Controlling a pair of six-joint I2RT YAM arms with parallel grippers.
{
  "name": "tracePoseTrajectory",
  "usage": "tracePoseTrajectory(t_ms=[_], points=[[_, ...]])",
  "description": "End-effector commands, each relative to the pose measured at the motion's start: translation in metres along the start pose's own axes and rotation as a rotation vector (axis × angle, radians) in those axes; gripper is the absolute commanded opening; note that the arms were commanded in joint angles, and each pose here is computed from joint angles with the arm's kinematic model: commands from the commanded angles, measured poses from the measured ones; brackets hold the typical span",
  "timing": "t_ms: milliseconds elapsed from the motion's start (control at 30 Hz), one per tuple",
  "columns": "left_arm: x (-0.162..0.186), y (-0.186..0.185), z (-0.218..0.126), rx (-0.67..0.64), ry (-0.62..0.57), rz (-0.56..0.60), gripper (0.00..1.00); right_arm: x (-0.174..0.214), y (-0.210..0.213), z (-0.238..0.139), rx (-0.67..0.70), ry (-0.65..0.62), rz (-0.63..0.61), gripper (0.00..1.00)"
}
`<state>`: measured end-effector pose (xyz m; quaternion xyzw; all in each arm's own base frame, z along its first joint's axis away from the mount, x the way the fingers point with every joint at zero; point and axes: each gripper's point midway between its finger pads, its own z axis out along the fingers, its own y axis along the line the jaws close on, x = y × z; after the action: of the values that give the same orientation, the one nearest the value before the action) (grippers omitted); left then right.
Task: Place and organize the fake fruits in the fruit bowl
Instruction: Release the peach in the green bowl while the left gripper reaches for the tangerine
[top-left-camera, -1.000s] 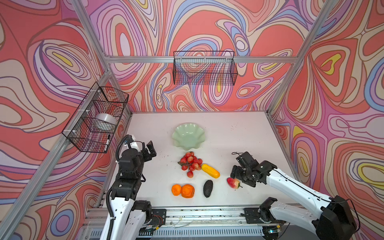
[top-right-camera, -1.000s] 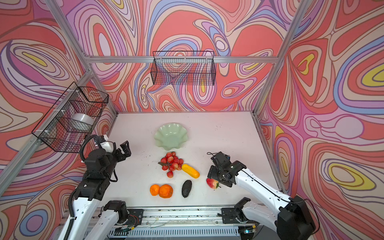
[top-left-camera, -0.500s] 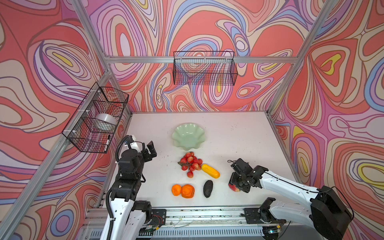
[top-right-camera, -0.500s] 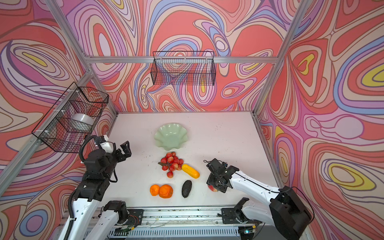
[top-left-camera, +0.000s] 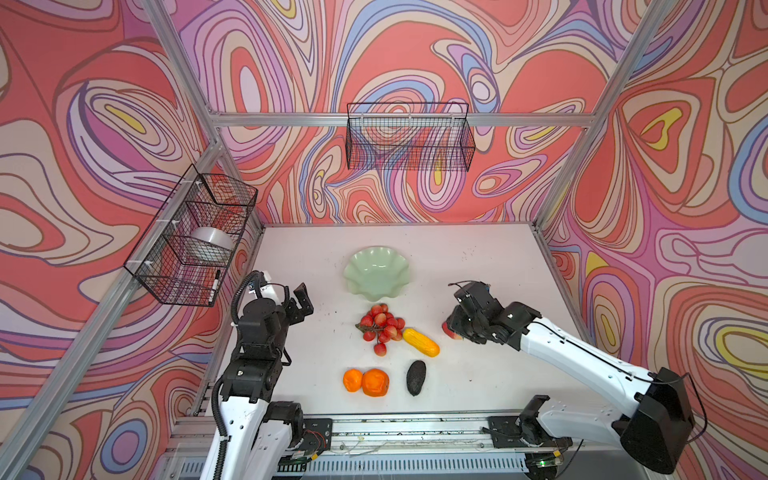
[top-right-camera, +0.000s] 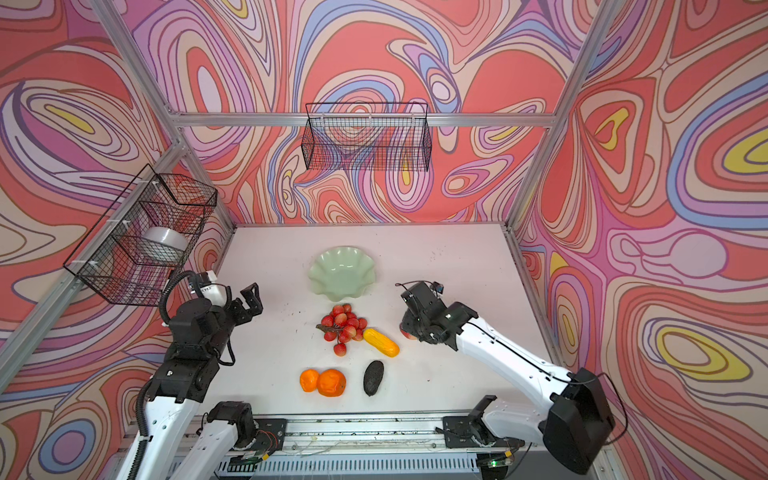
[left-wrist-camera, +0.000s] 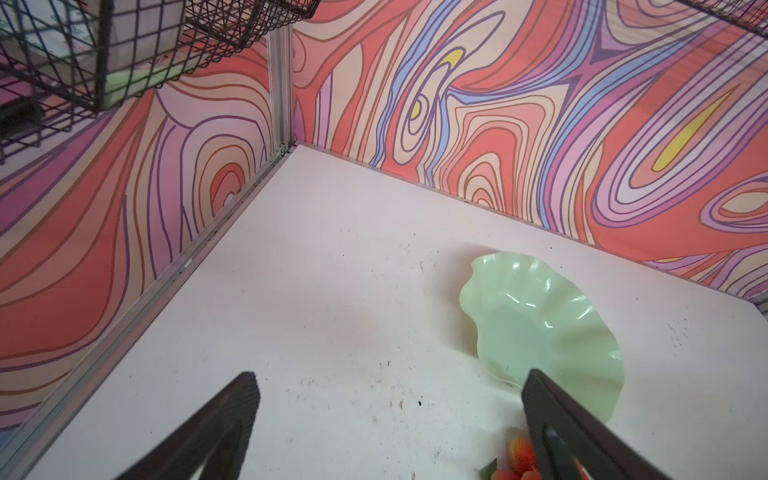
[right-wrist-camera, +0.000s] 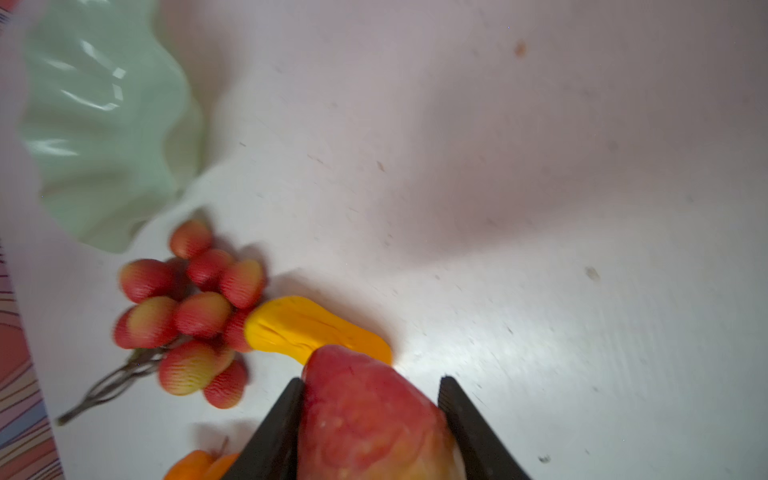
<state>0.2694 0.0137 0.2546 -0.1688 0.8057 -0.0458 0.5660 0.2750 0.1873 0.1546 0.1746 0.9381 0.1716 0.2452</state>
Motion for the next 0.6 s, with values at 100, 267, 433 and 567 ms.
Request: tracePoseTrajectory(t_ms=[100,267,433,567], points=[[0.043,-0.019,-0.023,0.091,0.315,-0.109,0.99,-0.073,0.118,0.04,-0.153,-0.164,-0.266,0.35],[0.112,-0.041,-0.036,0.231,0.579,-0.29,0.88,-0.087,0.177,0.119,-0.189,-0.124,-0.393,0.35],[0.15,-0.037,-0.048,0.16,0.7,-0.317,0.87,-0.083,0.204,0.189,-0.191,-0.064,-0.477,0.35],[0.173,-0.036,-0.053,0.115,0.76,-0.259,0.86,-0.078,0.204,0.228,-0.158,-0.046,-0.512,0.35]])
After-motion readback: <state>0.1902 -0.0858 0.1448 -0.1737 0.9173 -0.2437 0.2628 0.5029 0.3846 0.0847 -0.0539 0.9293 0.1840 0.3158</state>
